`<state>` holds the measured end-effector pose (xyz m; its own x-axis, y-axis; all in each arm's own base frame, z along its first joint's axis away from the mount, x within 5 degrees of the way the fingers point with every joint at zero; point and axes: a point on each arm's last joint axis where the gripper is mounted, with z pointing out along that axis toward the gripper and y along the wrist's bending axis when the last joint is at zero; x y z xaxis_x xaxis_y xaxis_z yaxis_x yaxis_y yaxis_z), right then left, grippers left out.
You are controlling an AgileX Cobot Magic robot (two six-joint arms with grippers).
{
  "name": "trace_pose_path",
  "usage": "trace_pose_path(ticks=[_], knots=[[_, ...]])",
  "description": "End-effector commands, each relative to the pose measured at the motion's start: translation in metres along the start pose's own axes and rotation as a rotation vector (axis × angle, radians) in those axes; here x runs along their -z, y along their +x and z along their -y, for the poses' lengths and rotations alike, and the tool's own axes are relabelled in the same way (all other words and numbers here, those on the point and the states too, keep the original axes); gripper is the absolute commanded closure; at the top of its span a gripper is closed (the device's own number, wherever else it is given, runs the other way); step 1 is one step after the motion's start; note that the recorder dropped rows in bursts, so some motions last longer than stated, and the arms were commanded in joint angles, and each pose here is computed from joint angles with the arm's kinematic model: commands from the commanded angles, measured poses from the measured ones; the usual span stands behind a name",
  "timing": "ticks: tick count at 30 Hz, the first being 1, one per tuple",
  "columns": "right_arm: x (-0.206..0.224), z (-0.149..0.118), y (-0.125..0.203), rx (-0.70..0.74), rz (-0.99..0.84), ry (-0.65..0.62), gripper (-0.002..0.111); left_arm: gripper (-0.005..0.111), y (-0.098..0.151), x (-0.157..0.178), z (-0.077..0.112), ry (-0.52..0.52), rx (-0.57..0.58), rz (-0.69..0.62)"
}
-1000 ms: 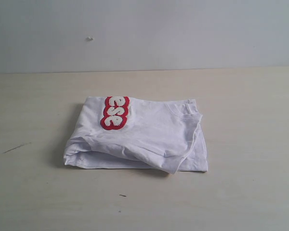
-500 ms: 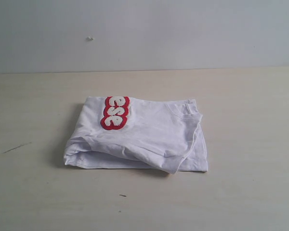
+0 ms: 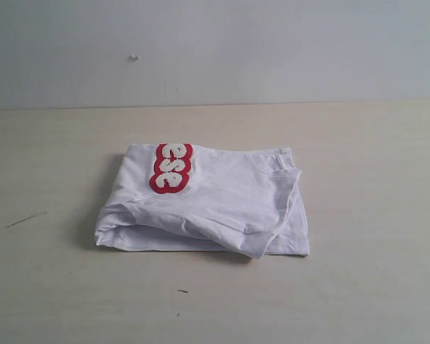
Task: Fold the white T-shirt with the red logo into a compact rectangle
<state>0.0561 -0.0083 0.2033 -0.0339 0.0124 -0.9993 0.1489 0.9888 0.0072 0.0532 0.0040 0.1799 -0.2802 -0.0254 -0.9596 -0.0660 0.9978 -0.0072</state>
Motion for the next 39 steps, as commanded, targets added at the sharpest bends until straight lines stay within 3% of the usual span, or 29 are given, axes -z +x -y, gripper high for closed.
trace_pose_path(ticks=[1,39], knots=[[0.0015,0.001,0.0165,-0.01,-0.168,0.013,0.108,0.107,-0.0013,0.0005,-0.0003,-0.005,0.005,0.018],[0.0022,0.001,0.0202,0.016,-0.209,0.011,0.108,0.107,-0.0013,0.0005,-0.0003,-0.005,0.005,0.018]])
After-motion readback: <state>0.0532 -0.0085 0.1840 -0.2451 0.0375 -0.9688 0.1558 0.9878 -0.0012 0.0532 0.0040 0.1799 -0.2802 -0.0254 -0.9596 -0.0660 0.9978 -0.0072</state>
